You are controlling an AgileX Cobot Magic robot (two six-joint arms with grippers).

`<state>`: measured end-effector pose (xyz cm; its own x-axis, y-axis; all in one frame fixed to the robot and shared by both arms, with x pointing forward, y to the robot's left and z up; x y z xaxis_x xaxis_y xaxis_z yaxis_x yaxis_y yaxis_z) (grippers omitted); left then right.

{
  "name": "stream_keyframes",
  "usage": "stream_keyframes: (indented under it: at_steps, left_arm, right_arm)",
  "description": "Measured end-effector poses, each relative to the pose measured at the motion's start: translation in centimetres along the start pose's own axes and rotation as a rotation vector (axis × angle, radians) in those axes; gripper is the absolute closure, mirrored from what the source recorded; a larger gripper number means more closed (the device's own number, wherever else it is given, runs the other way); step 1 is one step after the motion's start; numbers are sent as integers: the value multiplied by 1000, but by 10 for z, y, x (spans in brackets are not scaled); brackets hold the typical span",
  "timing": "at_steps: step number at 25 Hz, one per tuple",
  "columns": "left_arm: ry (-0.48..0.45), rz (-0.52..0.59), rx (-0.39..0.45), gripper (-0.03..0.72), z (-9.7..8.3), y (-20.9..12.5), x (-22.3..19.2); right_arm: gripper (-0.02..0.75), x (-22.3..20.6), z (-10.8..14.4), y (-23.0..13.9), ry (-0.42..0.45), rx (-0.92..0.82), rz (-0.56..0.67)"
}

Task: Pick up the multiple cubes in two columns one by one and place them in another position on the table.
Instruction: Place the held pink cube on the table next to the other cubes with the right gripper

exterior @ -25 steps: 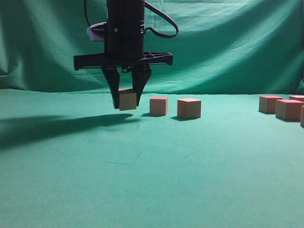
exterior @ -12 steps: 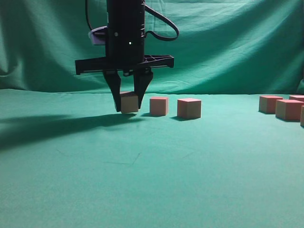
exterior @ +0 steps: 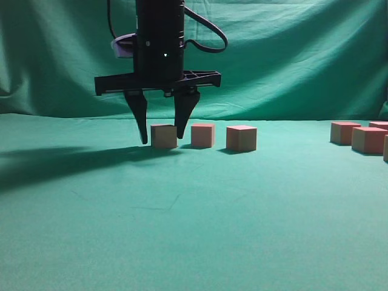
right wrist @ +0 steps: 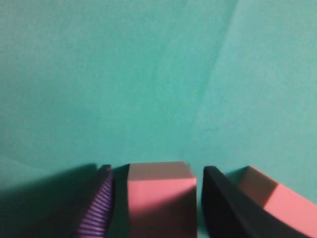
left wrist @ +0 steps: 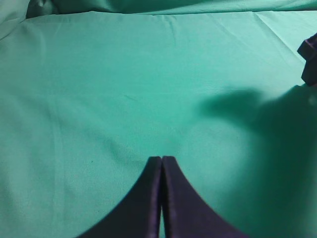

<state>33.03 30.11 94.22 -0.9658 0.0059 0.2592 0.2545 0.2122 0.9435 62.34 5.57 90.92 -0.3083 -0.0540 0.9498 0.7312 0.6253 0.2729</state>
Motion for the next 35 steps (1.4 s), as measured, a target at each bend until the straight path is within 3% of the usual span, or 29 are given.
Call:
stream_keyframes:
  at_steps: [11, 12, 14, 15, 27, 31, 35]
  left_arm:
    - [0, 0, 0, 688, 0, 0, 0]
    - [0, 0, 0, 688, 0, 0, 0]
    - [0, 0, 0, 688, 0, 0, 0]
    - [0, 0, 0, 688, 0, 0, 0]
    - [0, 0, 0, 688, 0, 0, 0]
    - [0, 0, 0, 688, 0, 0, 0]
    - [0, 0, 0, 688, 0, 0, 0]
  right_arm:
    - [367, 0, 0, 0, 0, 25, 0]
    - [315, 0, 0, 0, -2, 28, 0]
    - [314, 0, 0, 0, -3, 28, 0]
    - [265, 0, -1, 0, -5, 29, -1]
    - [262, 0, -3, 10, -26, 47, -72]
    - [262, 19, -14, 22, -106, 88, -163]
    - [262, 61, -24, 30, -134, 72, -213]
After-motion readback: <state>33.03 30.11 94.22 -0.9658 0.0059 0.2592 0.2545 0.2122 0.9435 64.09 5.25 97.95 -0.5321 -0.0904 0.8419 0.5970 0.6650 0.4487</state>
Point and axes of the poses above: a point on each arm's last joint axis where the gripper is mounted, x pointing back along that axis away from the gripper, z along the wrist's bending axis when the last joint is at zero, y = z × x, the point moved 4 cm from there along -x, pointing out along that axis toward the gripper, and after that the axes turned 14 degrees about x, right-handed, at the moved point
